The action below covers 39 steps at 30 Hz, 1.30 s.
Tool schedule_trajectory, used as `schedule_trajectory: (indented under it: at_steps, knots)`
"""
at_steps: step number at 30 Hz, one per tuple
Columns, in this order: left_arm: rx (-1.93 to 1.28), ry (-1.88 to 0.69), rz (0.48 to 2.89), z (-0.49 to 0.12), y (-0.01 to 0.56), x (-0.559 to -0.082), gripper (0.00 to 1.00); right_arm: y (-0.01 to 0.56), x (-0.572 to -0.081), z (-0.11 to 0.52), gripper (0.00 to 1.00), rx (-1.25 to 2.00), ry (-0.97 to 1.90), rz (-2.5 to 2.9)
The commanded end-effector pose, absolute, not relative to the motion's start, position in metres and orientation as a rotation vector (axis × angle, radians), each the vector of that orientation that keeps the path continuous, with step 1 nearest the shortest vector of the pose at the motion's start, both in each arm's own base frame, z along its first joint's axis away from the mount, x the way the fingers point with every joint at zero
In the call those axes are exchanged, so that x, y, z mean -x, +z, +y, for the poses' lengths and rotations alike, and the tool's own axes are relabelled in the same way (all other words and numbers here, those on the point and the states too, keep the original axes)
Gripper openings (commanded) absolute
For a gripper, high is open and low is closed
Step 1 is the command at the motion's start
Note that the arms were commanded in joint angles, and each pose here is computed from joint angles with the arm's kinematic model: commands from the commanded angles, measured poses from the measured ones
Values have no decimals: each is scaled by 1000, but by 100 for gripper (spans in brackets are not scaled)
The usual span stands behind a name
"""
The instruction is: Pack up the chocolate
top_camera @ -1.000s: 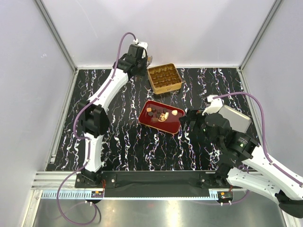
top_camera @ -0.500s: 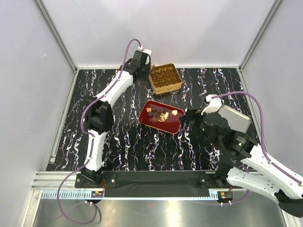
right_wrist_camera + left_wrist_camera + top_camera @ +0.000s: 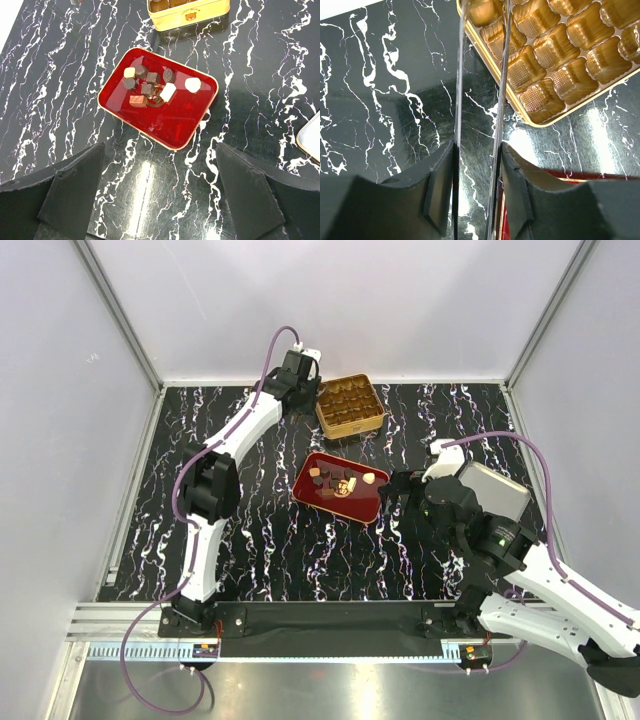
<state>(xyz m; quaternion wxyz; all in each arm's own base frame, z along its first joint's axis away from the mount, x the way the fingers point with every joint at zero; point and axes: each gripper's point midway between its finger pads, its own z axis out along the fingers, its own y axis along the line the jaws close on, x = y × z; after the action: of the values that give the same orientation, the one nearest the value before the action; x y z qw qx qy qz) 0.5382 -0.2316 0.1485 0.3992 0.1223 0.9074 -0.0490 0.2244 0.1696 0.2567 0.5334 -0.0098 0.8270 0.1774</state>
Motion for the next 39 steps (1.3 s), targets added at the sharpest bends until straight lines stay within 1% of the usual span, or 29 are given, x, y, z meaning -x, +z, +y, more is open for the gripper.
schedule_trajectory:
  at_steps: [1,7,10,12,15,16,17,18,19,20,21,23,25,26,27,30,33,39]
  knots:
    - [-305,-140,2183,-234,190,-549,44,275,-230,169,100,-5,430,1914]
    - [-308,-154,2139,-230,229,-536,44,281,-228,169,100,-9,444,1906]
    - [-308,-173,2105,-229,257,-523,44,281,-227,168,100,-7,441,1908]
    - [-317,-181,2093,-230,275,-508,44,280,-226,170,100,-2,450,1923]
    - [-334,-169,2124,-229,276,-482,43,279,-222,171,100,-6,470,1941]
    - [-321,-179,2105,-226,291,-470,43,281,-221,170,100,-8,479,1940]
    - [-324,-186,2112,-226,294,-459,42,283,-219,169,100,-14,492,1936]
    - [-332,-184,2149,-223,281,-448,42,282,-217,168,100,-26,500,1939]
    - [-322,-208,2126,-220,297,-432,42,284,-215,167,100,-29,510,1935]
    - [-341,-222,2130,-223,295,-420,42,284,-214,165,100,-35,516,1933]
    - [-364,-212,2171,-222,277,-406,42,286,-211,163,100,-45,528,1929]
    - [-381,-243,2151,-222,288,-378,42,286,-209,158,100,-58,528,1926]
    - [-400,-257,2207,-220,269,-352,41,285,-205,153,100,-68,523,1931]
    - [-422,-296,2188,-224,277,-334,41,286,-204,150,100,-74,520,1927]
    - [-433,-291,2229,-222,260,-322,41,282,-202,148,100,-80,515,1938]
    - [-451,-355,2289,-225,238,-286,41,280,-200,142,100,-94,511,1938]
    - [-479,-367,2337,-226,217,-261,41,278,-197,139,100,-103,514,1936]
    - [-479,-304,2390,-220,194,-249,41,276,-199,140,100,-94,502,1937]
